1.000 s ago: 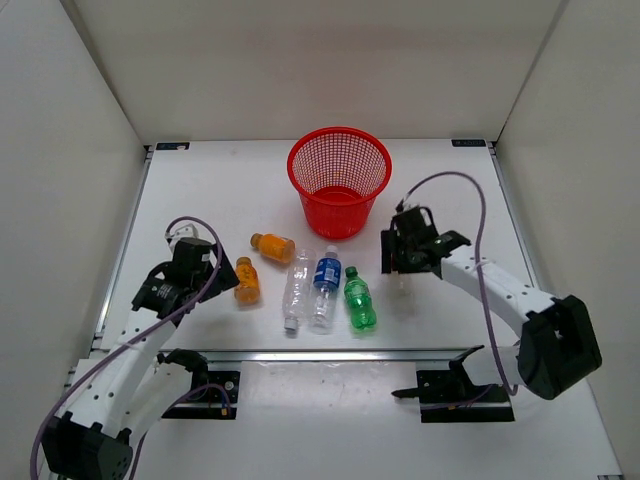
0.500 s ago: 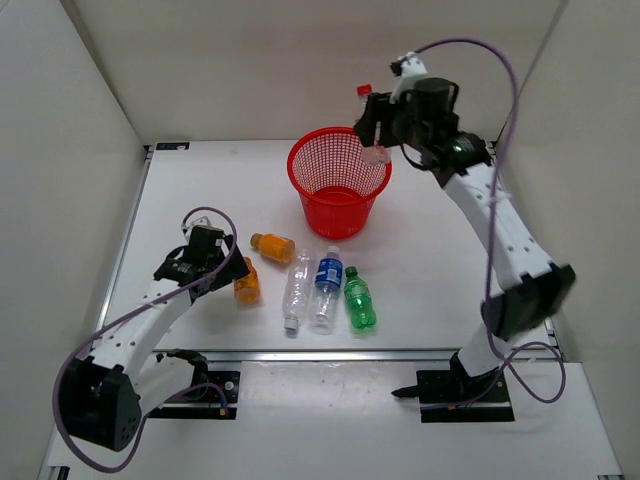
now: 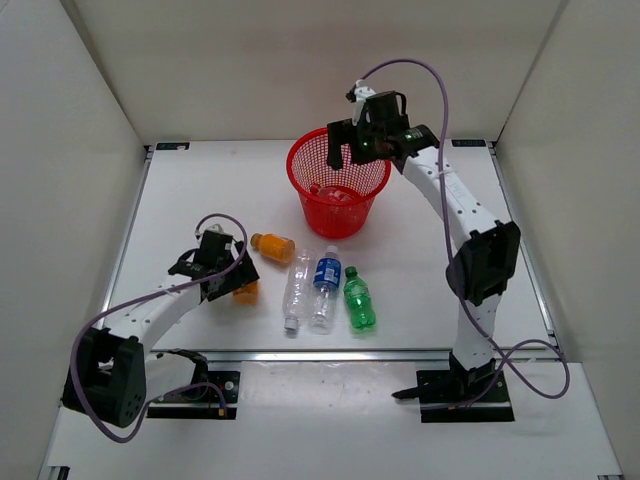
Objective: Put the plastic bottles in the bin
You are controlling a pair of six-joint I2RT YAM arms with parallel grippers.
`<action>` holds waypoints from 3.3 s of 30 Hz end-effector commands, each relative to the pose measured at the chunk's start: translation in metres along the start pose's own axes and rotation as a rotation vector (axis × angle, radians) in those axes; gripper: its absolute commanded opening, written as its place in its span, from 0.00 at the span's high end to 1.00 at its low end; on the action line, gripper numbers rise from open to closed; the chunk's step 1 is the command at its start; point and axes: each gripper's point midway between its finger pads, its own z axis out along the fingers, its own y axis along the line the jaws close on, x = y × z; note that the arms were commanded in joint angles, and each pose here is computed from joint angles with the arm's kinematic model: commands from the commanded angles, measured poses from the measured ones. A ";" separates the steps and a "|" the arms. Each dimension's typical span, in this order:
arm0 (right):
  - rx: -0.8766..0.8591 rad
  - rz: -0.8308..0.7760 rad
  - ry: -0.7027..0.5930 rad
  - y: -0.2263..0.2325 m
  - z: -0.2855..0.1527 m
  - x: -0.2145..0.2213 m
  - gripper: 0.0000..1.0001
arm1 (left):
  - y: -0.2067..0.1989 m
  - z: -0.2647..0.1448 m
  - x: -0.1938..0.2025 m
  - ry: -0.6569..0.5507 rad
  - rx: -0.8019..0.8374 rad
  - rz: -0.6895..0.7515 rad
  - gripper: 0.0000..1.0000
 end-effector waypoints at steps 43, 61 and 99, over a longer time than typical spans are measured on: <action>-0.025 0.114 0.264 0.053 -0.113 0.280 0.01 | -0.352 -0.112 -0.208 -0.479 0.533 0.421 0.01; 0.024 0.072 0.401 0.056 -0.077 0.332 0.56 | -0.093 -0.105 -0.055 -0.198 0.259 0.240 0.01; 0.060 -0.233 -0.228 0.039 -0.081 -0.061 0.01 | -0.038 -0.039 -0.042 -0.128 0.103 -0.095 0.02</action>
